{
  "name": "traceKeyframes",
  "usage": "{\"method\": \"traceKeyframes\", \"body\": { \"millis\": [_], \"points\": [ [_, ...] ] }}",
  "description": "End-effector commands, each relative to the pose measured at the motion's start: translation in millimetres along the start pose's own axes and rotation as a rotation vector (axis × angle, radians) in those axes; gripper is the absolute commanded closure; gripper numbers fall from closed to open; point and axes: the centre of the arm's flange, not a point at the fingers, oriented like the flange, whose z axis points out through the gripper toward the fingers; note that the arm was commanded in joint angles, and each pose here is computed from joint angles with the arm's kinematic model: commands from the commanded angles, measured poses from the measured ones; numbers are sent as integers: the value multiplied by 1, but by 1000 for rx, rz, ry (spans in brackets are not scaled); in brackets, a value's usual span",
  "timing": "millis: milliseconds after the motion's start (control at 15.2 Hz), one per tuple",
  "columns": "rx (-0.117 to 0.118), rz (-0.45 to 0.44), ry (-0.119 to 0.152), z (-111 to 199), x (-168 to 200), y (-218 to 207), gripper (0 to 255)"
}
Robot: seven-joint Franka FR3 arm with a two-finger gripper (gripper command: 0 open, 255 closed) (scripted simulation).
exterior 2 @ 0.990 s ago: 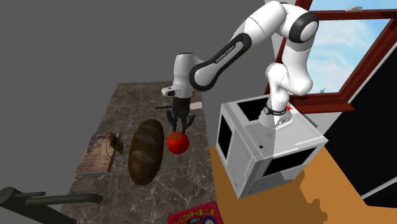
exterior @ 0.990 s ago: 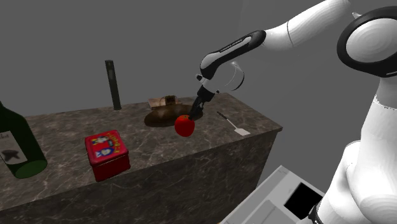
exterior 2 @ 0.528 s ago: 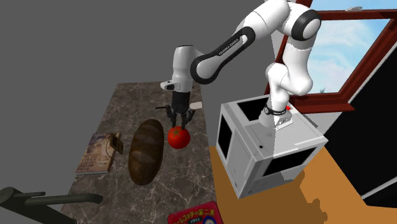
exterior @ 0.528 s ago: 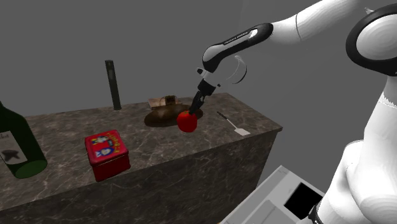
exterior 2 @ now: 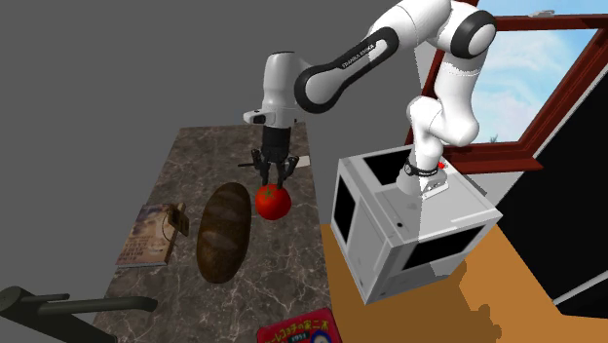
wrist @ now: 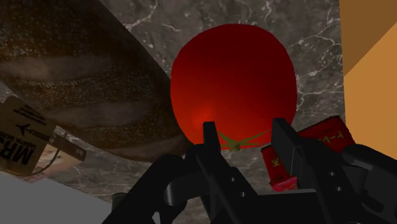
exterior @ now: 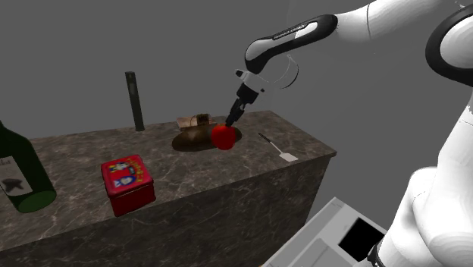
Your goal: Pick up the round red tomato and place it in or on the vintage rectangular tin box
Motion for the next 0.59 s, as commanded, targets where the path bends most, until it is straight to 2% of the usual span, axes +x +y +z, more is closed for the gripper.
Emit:
{"method": "traceKeyframes", "body": {
  "millis": [0, 528],
  "points": [
    [0, 0, 0, -9, 5, 0, 255],
    [0, 0, 0, -46, 25, -3, 255]
  ]
}}
